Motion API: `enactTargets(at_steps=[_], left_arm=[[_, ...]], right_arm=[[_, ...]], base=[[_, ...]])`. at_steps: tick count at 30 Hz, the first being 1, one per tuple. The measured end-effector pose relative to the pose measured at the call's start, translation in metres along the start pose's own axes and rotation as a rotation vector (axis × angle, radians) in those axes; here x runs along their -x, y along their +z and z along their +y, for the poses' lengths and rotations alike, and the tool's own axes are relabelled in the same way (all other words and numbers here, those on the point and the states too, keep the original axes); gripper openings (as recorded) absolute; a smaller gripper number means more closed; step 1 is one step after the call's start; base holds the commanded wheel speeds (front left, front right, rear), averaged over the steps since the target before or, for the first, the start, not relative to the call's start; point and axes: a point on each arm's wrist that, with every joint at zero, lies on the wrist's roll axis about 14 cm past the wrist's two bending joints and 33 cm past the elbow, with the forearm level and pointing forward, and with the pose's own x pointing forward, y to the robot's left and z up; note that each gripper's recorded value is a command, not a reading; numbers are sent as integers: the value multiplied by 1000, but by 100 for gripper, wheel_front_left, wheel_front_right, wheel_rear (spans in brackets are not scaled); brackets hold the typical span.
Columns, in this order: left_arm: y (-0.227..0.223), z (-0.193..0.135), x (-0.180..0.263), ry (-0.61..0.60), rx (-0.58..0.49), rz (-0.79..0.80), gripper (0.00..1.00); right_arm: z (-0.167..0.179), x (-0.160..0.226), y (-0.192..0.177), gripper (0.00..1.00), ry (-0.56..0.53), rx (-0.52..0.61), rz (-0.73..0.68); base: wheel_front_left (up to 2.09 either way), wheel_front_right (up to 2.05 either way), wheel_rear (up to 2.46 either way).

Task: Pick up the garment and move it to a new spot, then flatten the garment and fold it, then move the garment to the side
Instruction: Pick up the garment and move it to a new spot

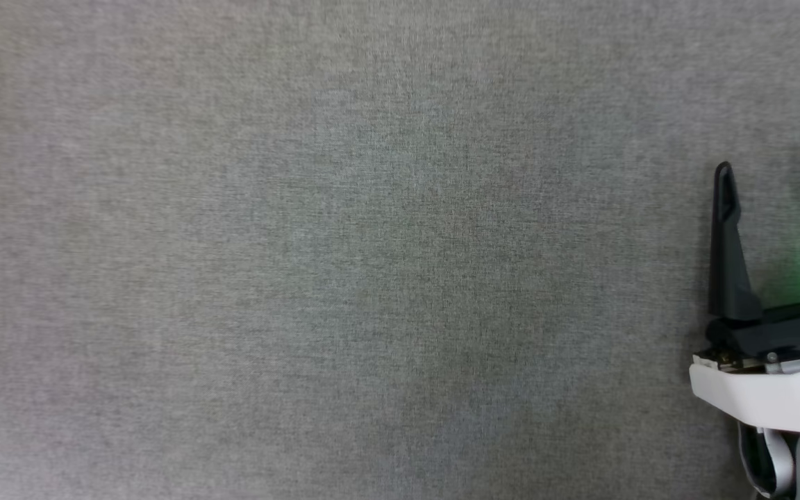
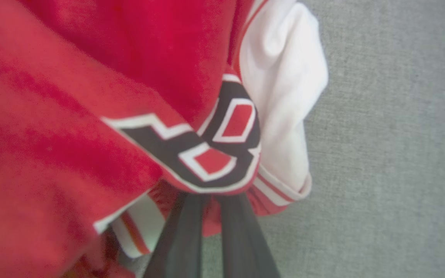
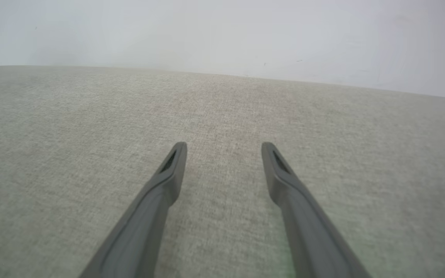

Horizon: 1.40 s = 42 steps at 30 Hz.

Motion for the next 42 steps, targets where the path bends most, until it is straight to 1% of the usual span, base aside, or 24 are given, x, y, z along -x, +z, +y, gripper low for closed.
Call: enactTargets(at_steps=[4,8,11,16,19,22,26,31,34,35,37,38,42], left_arm=[[21,-6,19,-19,-3,-133,0],[60,-14,59,-42,-24,-329,0],[87,-21,98,-46,-95,-486,0],[119,-49,167,-106,-177,-714,0],[131,-62,208,-141,-207,-826,0],[139,-75,248,-168,-245,-930,0],[148,-103,295,-224,-304,-1056,0],[159,-155,339,-331,-361,-1203,0],[156,-198,355,-424,-391,-1263,0],[149,-236,365,-503,-429,-1305,0],[141,-260,369,-559,-448,-1325,0],[112,-305,360,-701,-456,-1292,0],[56,-360,337,-858,-491,-1194,0]], right_arm=[[4,4,10,100,9,0,-14],[8,9,27,100,17,-5,-44],[10,15,43,100,20,-13,-76],[16,29,70,100,26,-28,-131],[20,36,92,100,34,-43,-184],[23,48,105,100,38,-59,-209],[20,62,125,100,25,-68,-257],[1,79,141,100,-34,-64,-300],[-13,90,148,100,-78,-66,-320],[-22,99,150,100,-109,-64,-326],[-26,103,152,100,-122,-61,-331],[-34,110,154,100,-149,-59,-337],[-50,120,155,100,-200,-58,-343]], base=[[0,0,0],[0,0,0],[0,0,0],[0,0,0],[0,0,0],[0,0,0],[0,0,0],[0,0,0],[0,0,0],[0,0,0],[0,0,0],[0,0,0],[0,0,0]])
